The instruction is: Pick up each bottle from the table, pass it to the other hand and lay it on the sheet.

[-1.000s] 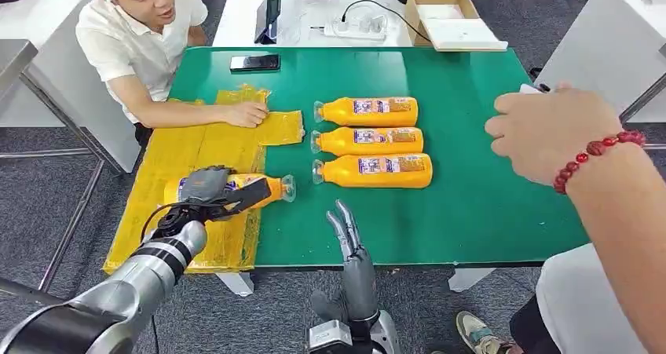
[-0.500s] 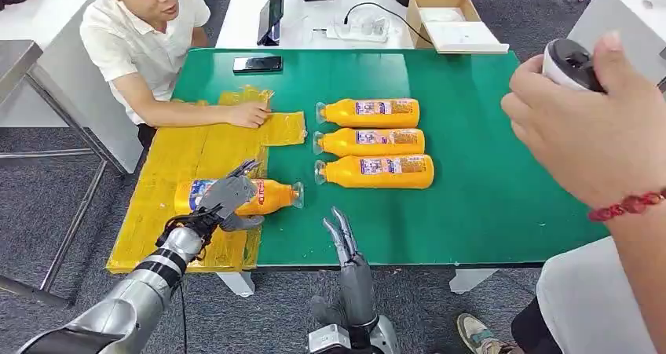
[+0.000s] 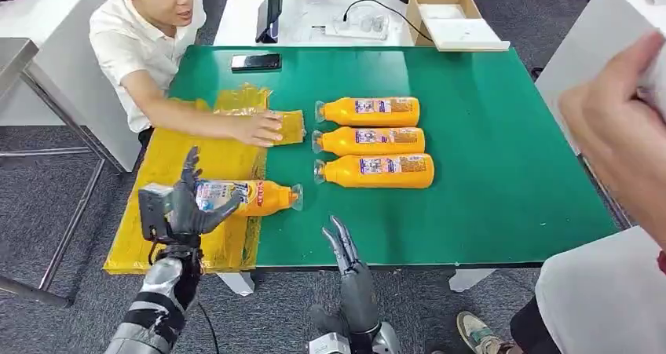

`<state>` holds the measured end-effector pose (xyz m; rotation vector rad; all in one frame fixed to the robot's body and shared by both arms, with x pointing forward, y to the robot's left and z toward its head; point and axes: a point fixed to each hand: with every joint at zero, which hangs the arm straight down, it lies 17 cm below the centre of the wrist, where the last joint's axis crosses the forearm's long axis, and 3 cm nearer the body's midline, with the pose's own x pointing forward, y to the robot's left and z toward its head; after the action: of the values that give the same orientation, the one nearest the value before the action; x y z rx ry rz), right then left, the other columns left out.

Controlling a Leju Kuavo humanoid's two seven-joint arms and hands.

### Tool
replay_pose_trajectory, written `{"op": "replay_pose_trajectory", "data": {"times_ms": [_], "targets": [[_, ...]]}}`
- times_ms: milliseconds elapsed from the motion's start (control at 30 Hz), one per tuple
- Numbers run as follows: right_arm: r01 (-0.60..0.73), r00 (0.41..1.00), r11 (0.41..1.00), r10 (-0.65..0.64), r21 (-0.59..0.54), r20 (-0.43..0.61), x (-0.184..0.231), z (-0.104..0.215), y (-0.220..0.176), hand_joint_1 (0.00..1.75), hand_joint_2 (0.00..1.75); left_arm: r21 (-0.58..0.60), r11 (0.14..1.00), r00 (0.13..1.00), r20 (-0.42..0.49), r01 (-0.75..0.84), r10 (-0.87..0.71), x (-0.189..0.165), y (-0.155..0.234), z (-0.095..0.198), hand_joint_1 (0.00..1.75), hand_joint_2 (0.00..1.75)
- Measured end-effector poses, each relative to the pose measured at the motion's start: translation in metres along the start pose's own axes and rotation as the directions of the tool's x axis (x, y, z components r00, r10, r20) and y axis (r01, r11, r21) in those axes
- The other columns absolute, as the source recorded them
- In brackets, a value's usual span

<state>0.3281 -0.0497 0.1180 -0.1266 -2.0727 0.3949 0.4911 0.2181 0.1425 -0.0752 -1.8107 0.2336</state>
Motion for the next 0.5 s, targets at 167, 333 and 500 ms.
{"op": "replay_pose_trajectory", "data": {"times_ms": [167,333,500], "targets": [[-0.008,1.000,1.000,0.008,0.002,0.001,-0.001,0.001,0.000,0.00,0.00,0.080,0.989,0.983,0.144,-0.125,0.113,0.051,0.011,0.009,0.00,1.75],[-0.019,1.000,1.000,0.019,0.008,0.008,0.000,0.001,0.000,0.00,0.00,0.089,0.973,0.959,0.210,-0.211,0.189,0.080,0.014,0.015,0.00,1.75],[-0.273,0.956,0.958,0.260,0.087,0.133,0.001,0.002,0.002,0.00,0.00,0.082,0.929,0.913,0.234,-0.362,0.335,0.100,0.015,0.024,0.00,1.75]]}}
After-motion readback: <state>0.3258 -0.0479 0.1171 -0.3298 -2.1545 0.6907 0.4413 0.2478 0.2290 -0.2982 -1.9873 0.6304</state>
